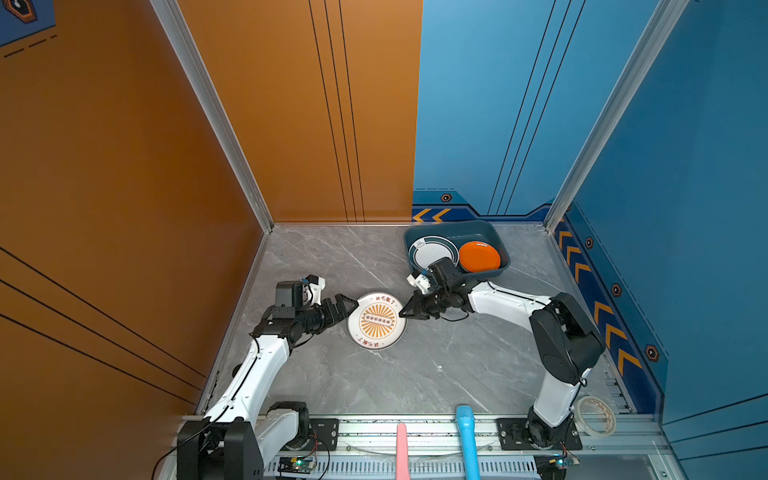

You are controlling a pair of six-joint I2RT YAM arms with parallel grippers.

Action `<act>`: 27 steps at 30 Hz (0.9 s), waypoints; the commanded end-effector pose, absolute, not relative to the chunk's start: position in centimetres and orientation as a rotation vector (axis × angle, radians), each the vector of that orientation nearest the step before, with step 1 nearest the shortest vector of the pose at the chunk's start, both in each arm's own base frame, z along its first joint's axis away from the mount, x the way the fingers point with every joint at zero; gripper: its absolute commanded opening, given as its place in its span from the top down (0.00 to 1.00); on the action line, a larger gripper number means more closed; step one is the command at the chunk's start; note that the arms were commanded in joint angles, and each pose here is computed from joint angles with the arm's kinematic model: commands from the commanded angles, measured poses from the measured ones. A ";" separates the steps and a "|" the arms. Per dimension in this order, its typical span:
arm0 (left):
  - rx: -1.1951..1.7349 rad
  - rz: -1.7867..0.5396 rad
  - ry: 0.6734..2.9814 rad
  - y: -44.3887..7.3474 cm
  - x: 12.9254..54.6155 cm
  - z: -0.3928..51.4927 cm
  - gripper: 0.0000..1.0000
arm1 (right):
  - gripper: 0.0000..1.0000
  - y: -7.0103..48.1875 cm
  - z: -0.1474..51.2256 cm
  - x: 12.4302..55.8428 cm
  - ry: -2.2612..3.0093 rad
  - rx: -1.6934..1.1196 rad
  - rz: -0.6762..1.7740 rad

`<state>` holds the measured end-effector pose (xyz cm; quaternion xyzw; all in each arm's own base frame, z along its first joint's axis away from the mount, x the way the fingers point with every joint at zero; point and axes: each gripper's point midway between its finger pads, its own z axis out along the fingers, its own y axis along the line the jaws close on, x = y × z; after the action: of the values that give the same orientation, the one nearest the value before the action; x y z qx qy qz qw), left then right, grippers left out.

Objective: Place the plates into the plastic bin on the countertop
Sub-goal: 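Grasp the sunburst plate edge with the right gripper and drag it toward the bin, then tilt the sunburst plate up with the right gripper while the left grasps its rim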

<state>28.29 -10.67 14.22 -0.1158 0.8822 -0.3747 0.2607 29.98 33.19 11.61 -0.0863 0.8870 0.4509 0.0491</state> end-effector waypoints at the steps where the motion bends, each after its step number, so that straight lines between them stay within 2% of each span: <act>1: -0.299 -0.998 2.354 -11.0 28.6 14.1 0.01 | 1.00 31.5 13.9 30.0 2.666 -0.281 1.392; 5: -0.264 -1.041 2.316 -12.0 29.0 14.5 0.00 | 1.00 30.4 15.7 30.8 2.614 -0.256 1.415; 9: -0.229 -1.141 2.250 -13.5 29.5 15.7 0.06 | 1.00 30.1 16.3 30.9 2.594 -0.249 1.429; 25: -0.156 -1.328 2.201 -17.1 30.6 16.5 0.65 | 1.00 30.4 17.8 31.3 2.491 -0.235 1.535; 27: -0.149 -1.351 2.195 -17.4 30.6 16.6 0.68 | 1.00 30.5 17.9 31.2 2.488 -0.240 1.540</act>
<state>31.04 -16.17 15.69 -0.0808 0.8310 -0.4724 0.2823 31.50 29.74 15.05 -0.0556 0.8683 0.4861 0.0821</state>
